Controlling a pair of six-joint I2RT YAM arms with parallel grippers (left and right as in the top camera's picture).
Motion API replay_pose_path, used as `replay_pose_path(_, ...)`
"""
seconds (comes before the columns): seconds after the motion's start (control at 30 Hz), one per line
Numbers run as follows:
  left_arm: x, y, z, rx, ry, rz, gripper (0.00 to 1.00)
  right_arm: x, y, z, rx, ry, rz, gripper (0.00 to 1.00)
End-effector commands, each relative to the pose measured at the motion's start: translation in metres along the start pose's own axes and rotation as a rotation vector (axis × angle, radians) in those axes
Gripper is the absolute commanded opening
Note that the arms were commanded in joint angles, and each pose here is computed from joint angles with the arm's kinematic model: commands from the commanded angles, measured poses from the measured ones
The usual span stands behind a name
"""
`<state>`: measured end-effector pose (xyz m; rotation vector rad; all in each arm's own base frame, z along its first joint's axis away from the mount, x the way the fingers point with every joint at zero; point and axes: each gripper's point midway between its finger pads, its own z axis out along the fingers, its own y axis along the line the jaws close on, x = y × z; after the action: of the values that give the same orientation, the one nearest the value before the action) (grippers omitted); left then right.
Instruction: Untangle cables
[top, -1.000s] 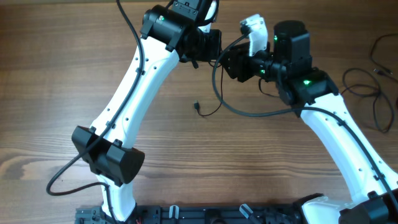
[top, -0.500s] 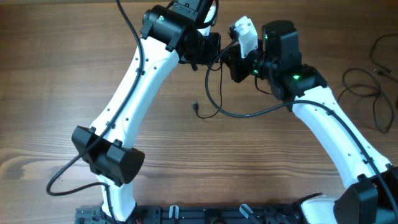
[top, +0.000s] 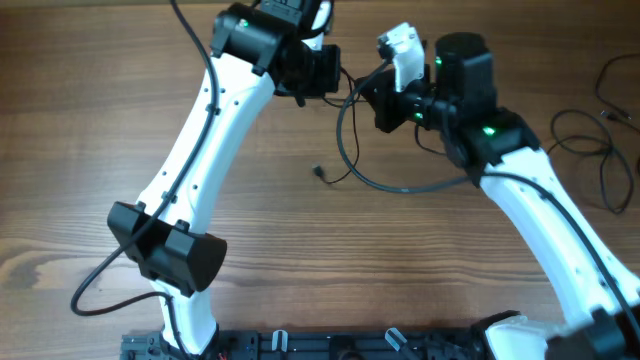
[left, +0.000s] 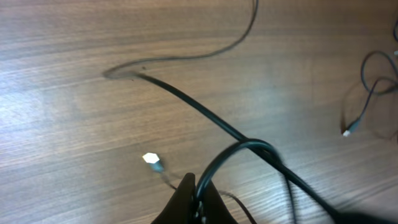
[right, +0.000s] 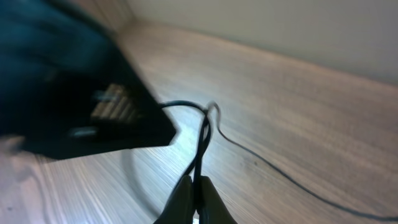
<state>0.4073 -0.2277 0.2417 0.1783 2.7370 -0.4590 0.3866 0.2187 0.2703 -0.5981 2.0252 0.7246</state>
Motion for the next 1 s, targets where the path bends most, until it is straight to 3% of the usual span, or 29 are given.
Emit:
replay_pose_path(0.0,-0.007,0.007,-0.008,-0.005,-0.031,-0.018,0.04,-0.030,0.023,-0.043,-0.015,-0.100,-0.001,0.04)
replay_pose_path(0.23,-0.007,0.016,0.041,-0.030,0.038,-0.029,0.04,-0.036,0.049,-0.098,-0.001,-0.142,-0.038,0.04)
replay_pose_path(0.33,-0.001,0.018,0.050,-0.030,0.073,-0.038,0.04,-0.032,0.033,-0.096,0.082,-0.125,-0.042,0.05)
replay_pose_path(0.37,-0.001,0.015,0.040,-0.022,0.064,-0.036,0.04,-0.026,0.028,-0.085,0.080,-0.096,-0.027,0.58)
replay_pose_path(0.4,-0.002,0.012,0.033,-0.010,0.053,-0.034,0.04,-0.023,0.025,-0.077,0.073,-0.078,-0.020,0.77)
replay_pose_path(0.47,-0.004,0.004,0.015,0.029,0.022,-0.026,0.04,-0.015,0.019,-0.057,0.051,-0.043,-0.004,0.80)
replay_pose_path(0.53,-0.004,-0.005,-0.003,0.069,0.000,-0.023,0.04,-0.005,0.011,-0.028,0.008,-0.003,0.015,0.70)
replay_pose_path(0.67,0.002,-0.007,-0.012,0.081,0.011,-0.023,0.04,0.014,0.003,0.006,-0.049,0.057,0.057,0.59)
replay_pose_path(0.73,0.004,-0.007,-0.011,0.078,0.018,-0.025,0.04,0.021,-0.002,0.014,-0.048,0.079,0.070,0.42)
replay_pose_path(0.8,0.003,-0.007,-0.011,0.079,0.014,-0.024,0.04,0.023,0.001,0.016,-0.069,0.083,0.092,0.04)
replay_pose_path(0.97,0.001,-0.004,-0.011,0.063,0.003,-0.023,0.04,0.005,0.009,0.010,-0.102,0.026,0.160,0.04)
